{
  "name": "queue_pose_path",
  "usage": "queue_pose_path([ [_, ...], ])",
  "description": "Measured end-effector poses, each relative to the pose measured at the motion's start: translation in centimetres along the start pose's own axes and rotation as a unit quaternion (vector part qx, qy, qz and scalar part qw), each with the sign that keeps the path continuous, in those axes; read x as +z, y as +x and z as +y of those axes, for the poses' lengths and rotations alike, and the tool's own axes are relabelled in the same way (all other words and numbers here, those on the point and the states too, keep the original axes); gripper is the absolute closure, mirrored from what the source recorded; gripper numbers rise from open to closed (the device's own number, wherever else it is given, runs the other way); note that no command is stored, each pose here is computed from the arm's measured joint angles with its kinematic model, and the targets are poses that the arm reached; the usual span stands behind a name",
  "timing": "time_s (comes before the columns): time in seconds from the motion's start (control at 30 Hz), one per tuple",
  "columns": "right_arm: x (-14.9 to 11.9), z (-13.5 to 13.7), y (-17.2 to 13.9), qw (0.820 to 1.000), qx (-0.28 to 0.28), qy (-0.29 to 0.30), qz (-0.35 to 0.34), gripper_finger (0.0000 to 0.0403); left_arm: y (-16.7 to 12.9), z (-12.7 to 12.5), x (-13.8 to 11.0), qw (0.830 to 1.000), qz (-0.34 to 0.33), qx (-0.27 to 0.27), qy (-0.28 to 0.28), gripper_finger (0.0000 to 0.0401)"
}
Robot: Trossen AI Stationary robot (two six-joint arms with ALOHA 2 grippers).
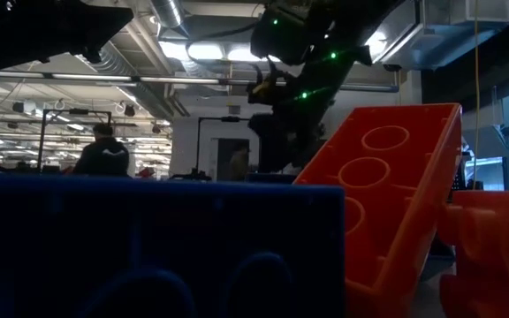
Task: Sort blocks by size
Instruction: Put the blue game piece into the gray bin
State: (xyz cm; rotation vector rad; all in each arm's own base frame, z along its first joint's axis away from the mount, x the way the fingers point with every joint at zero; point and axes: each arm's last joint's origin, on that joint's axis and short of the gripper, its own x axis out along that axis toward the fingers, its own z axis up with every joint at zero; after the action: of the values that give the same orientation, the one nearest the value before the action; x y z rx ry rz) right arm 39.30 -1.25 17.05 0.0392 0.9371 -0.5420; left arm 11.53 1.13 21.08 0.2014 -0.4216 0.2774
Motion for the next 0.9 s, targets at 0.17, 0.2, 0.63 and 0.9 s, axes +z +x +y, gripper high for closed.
queue_pose_path([
  [0.17,-0.3,1.0,0.9,1.0,-0.003,0.014,-0.012,0.0166,0.0,0.0,0.0,1.0,0.001,0.0,-0.003,0.0401],
  [0.2,-0.4,1.0,1.1,1.0,-0.004,0.019,-0.01,0.0166,0.0,0.0,0.0,1.0,0.001,0.0,-0.003,0.0401],
  [0.63,-1.2,1.0,2.4,0.999,-0.014,0.032,0.014,0.0166,0.0,0.0,0.0,1.0,0.002,0.0,-0.001,0.0401],
  [0.9,-1.7,0.9,4.0,0.998,0.0,0.052,0.035,0.0166,0.0,0.0,0.0,1.0,0.002,-0.001,0.001,0.0401],
])
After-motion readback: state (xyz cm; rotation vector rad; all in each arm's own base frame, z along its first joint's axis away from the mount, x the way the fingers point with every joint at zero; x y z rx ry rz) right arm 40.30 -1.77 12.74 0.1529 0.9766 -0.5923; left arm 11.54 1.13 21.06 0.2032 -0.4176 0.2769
